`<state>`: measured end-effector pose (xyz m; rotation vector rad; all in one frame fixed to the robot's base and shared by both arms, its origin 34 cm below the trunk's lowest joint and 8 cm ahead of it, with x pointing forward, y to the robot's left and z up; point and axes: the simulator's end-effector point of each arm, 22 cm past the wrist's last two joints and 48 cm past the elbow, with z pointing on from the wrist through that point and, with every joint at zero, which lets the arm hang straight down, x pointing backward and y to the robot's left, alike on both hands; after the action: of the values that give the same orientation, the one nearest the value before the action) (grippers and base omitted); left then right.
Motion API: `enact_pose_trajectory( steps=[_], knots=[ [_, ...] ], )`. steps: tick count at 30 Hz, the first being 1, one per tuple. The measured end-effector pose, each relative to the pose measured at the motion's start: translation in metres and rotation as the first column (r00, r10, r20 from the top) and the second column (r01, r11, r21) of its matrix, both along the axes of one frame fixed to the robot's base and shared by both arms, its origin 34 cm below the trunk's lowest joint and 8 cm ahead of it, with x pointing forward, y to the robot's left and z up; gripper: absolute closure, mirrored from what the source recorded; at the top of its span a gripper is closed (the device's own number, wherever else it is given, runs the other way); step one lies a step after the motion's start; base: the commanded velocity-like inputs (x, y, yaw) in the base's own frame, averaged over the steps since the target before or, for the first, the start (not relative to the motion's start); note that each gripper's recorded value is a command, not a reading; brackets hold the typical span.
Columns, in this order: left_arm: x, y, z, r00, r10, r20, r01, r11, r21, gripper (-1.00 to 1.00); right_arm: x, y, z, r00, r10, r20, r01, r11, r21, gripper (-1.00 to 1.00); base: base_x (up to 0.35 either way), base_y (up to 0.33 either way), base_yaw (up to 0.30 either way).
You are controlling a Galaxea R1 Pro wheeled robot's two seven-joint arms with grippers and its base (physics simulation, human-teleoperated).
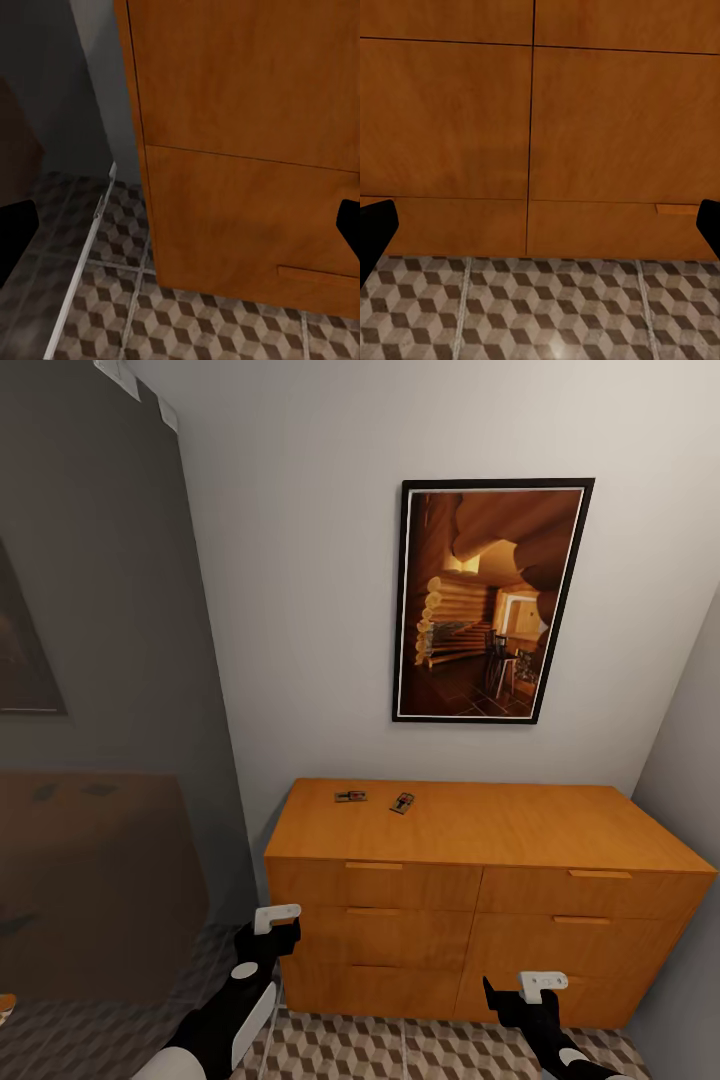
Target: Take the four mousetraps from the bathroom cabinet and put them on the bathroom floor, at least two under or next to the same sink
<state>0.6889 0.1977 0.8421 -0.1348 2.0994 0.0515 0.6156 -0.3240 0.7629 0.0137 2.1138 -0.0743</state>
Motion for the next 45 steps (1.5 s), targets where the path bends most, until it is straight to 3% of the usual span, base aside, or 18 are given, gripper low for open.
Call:
enact_pose_trajectory(
  steps=[3,10,25,30,35,36,39,45],
  knots=[
    [0.004,0.000,0.008,1.000,0.004,0.011,-0.004,1.000,-0.004,-1.00,0.000,0.000,0.000,1.000,-0.001,0.000,0.001,1.000,0.000,-1.00,0.000,0.000,0.000],
    [0.010,-0.004,0.025,0.999,0.002,-0.052,-0.002,1.000,0.005,-1.00,0.000,-0.001,0.000,1.000,-0.004,0.000,0.004,1.000,-0.002,-1.00,0.000,0.000,0.000],
    [0.030,-0.018,0.115,0.997,-0.039,-0.062,0.040,0.999,0.013,-1.00,0.012,0.000,0.012,0.999,0.029,0.036,-0.028,0.999,-0.026,-1.00,0.000,0.000,0.000],
    [0.030,-0.030,0.130,0.997,-0.057,-0.055,0.057,0.998,0.000,-1.00,0.047,0.000,0.049,0.990,0.052,0.130,-0.044,0.997,-0.064,-1.00,0.000,0.000,0.000],
    [0.029,-0.050,0.138,0.996,-0.075,-0.048,0.074,0.997,-0.024,-1.00,0.077,0.014,0.079,0.982,0.058,0.179,-0.047,0.997,-0.069,-1.00,0.000,0.000,0.000],
    [0.030,-0.059,0.144,0.996,-0.078,-0.040,0.076,0.996,-0.035,-1.00,0.099,0.018,0.105,0.977,0.052,0.208,-0.038,0.997,-0.073,-1.00,0.000,0.000,0.000],
    [0.031,-0.064,0.150,0.997,-0.077,-0.029,0.076,0.996,-0.043,-1.00,0.122,0.017,0.142,0.970,0.034,0.241,-0.016,0.997,-0.076,-1.00,0.000,0.000,0.000],
    [0.036,-0.063,0.164,0.997,-0.073,0.005,0.073,0.996,-0.043,-1.00,0.152,0.026,0.203,0.964,-0.001,0.264,0.013,0.999,-0.047,-1.00,0.000,0.000,0.000]
  ],
)
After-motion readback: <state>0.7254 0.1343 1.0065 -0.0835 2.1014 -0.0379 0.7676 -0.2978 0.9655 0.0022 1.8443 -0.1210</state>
